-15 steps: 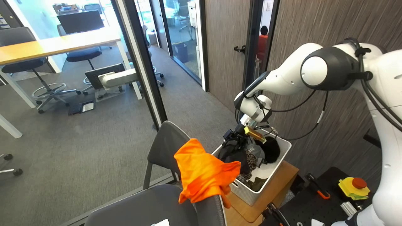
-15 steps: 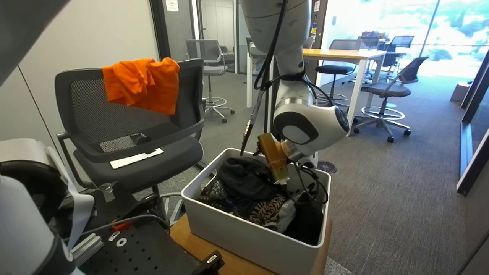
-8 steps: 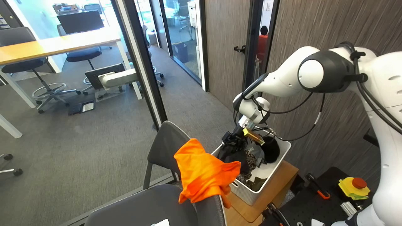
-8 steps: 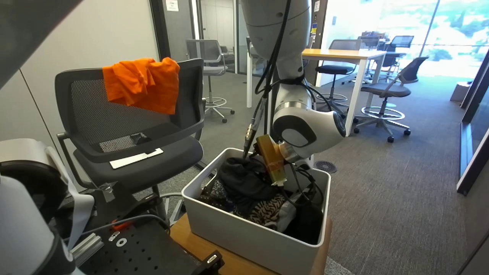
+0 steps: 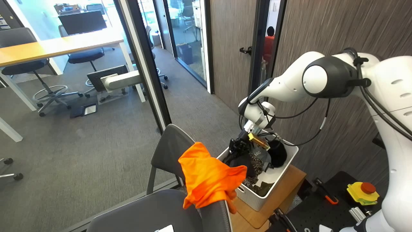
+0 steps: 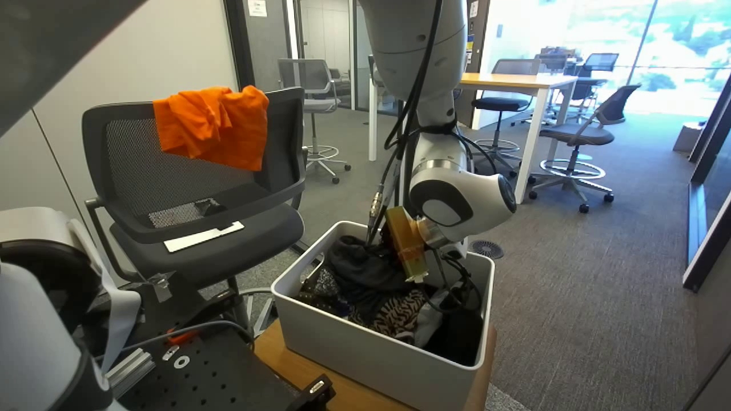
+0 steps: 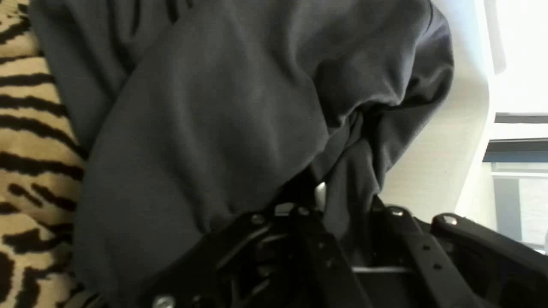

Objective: Place one item of black clothing from the white box onto the backrest of the grey chair

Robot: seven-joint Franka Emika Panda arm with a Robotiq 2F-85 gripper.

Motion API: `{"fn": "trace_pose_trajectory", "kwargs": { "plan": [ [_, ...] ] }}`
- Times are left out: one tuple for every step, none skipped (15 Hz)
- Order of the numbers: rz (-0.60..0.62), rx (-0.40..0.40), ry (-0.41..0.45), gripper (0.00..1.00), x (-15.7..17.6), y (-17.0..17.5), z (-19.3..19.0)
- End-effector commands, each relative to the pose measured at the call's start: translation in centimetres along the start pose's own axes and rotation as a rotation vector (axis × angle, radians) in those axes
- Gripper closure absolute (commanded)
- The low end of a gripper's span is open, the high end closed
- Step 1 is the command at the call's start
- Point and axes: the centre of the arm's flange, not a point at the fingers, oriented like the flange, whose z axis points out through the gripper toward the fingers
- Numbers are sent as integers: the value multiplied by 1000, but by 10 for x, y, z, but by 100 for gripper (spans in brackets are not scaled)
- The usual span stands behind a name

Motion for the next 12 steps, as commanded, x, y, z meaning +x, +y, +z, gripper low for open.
{"fn": "trace_pose_trajectory", "kwargs": {
  "plan": [
    [-19, 35, -8, 96, 8, -2, -3],
    [-20, 40, -3, 96, 5, -4, -6],
    [-20, 48, 1, 96, 1, -6, -10],
    [-23, 54, 8, 93, -4, -10, -17],
    [-27, 60, 13, 93, -9, -14, -22],
    [-28, 63, 21, 93, -15, -21, -31],
    [-30, 65, 30, 93, -20, -27, -39],
    [-38, 69, 43, 93, -28, -39, -51],
    [-43, 70, 56, 93, -34, -49, -60],
    [-50, 64, 72, 93, -43, -63, -74],
    [-61, 62, 89, 93, -49, -75, -84],
    [-81, 47, 110, 93, -53, -88, -93]
  ]
}}
